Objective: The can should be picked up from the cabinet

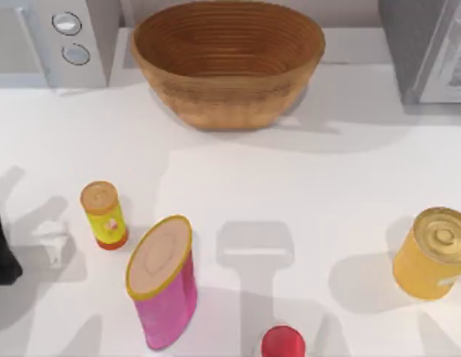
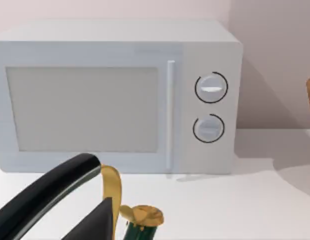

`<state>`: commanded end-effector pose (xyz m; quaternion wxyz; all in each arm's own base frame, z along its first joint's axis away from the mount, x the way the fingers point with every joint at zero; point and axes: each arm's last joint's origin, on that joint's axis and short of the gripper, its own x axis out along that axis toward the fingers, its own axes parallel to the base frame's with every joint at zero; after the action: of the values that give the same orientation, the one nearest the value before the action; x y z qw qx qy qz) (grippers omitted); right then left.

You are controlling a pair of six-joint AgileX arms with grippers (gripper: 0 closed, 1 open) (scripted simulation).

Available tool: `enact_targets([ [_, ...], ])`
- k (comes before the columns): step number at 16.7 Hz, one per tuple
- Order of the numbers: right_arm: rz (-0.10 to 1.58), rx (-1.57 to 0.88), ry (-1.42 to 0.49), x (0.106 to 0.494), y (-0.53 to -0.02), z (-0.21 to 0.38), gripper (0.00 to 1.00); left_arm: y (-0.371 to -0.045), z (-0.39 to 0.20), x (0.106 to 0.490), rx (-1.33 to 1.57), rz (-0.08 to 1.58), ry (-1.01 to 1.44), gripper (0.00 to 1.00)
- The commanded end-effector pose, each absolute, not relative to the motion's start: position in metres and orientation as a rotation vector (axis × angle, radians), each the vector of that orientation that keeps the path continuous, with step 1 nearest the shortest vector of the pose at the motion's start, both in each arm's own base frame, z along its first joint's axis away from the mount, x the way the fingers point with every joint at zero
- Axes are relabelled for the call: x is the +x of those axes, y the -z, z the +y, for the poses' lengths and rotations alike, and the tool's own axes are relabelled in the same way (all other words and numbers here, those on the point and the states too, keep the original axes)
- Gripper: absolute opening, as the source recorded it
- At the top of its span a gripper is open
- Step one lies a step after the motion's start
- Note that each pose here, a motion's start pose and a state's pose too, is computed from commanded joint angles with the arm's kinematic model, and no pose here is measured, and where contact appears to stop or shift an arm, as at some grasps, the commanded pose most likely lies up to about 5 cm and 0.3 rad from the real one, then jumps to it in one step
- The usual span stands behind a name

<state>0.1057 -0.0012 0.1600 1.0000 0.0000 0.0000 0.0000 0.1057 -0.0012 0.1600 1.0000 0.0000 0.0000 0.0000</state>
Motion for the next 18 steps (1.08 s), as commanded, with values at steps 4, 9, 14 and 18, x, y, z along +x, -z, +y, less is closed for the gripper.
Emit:
enact_targets([
  [4, 0.009, 0.0, -0.001, 0.106, -0.168, -0.001, 1.0, -0.16, -0.001, 0.106, 0.0, 0.0, 0.0, 1.0],
  [9, 0.036, 0.0, 0.003, 0.111, -0.233, 0.002, 1.0, -0.16, -0.001, 0.106, 0.0, 0.0, 0.0, 1.0],
  [14, 0.031, -0.001, 0.007, 0.139, -0.343, 0.009, 1.0, -0.16, -0.001, 0.106, 0.0, 0.0, 0.0, 1.0],
  [18, 0.023, -0.003, 0.008, 0.18, -0.424, 0.02, 1.0, -0.16, -0.001, 0.106, 0.0, 0.0, 0.0, 1.0],
])
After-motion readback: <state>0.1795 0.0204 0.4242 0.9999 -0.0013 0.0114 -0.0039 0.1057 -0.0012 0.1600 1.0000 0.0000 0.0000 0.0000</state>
